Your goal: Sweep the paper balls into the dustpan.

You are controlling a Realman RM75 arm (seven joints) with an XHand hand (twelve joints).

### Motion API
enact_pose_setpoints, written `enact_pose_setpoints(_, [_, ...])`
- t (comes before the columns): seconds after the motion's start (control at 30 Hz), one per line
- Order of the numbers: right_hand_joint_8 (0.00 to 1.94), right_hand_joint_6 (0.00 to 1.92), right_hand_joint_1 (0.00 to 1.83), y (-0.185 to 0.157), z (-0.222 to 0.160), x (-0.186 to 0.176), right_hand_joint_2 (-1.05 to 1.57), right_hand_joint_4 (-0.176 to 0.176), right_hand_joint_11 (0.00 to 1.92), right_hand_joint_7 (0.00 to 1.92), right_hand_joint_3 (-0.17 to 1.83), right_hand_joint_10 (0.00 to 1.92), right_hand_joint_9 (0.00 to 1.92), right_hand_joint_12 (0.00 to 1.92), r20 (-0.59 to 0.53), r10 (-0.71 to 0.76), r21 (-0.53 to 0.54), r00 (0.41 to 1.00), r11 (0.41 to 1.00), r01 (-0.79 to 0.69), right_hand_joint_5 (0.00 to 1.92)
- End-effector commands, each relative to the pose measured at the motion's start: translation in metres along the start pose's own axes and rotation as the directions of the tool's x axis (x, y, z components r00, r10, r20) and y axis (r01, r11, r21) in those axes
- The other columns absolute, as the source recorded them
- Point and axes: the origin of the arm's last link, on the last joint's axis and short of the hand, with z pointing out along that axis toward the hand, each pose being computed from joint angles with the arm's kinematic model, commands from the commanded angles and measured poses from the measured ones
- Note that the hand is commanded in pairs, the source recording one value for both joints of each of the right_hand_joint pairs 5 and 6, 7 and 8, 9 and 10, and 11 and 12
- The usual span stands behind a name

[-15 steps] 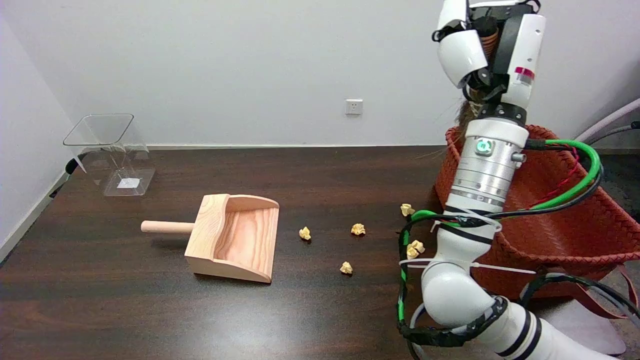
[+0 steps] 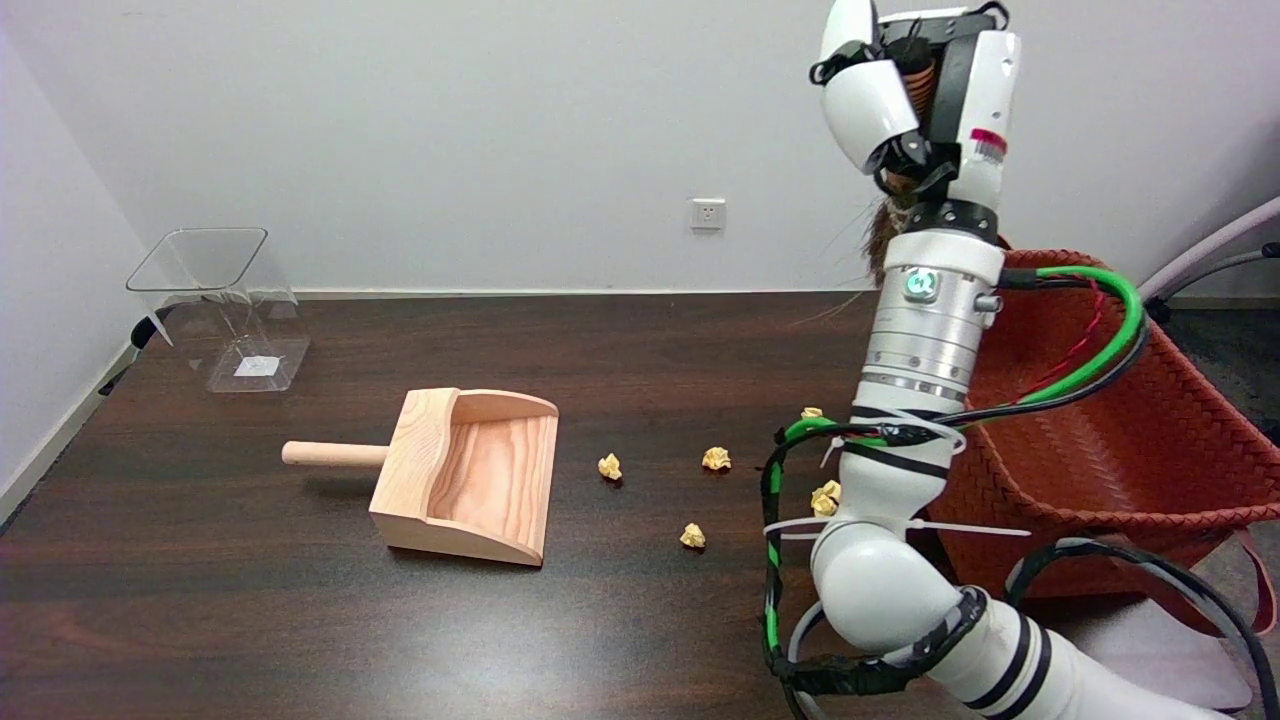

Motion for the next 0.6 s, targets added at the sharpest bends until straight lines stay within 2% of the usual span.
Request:
enact_pose_setpoints(0.03, [1.92, 1.92, 0.89, 0.016, -0.021, -0.018, 1.57, 0.0, 1.92, 1.92, 0.57, 1.92, 1.92, 1.92, 0.045, -0.027, -0.089, 0.999, 0.996, 0.03, 1.92])
enact_pose_setpoints(0.2, [1.92, 1.92, 0.88, 0.028, -0.032, -0.019, 1.57, 0.0, 1.92, 1.92, 0.54, 1.92, 1.92, 1.92, 0.043, -0.1, -0.062, 0.994, 0.993, 0.102, 1.92])
enact_pose_setpoints(0.6, [1.92, 1.92, 0.87, 0.063, -0.06, -0.021, 1.57, 0.0, 1.92, 1.92, 0.52, 1.92, 1.92, 1.92, 0.067, -0.053, -0.119, 0.996, 0.991, 0.061, 1.92])
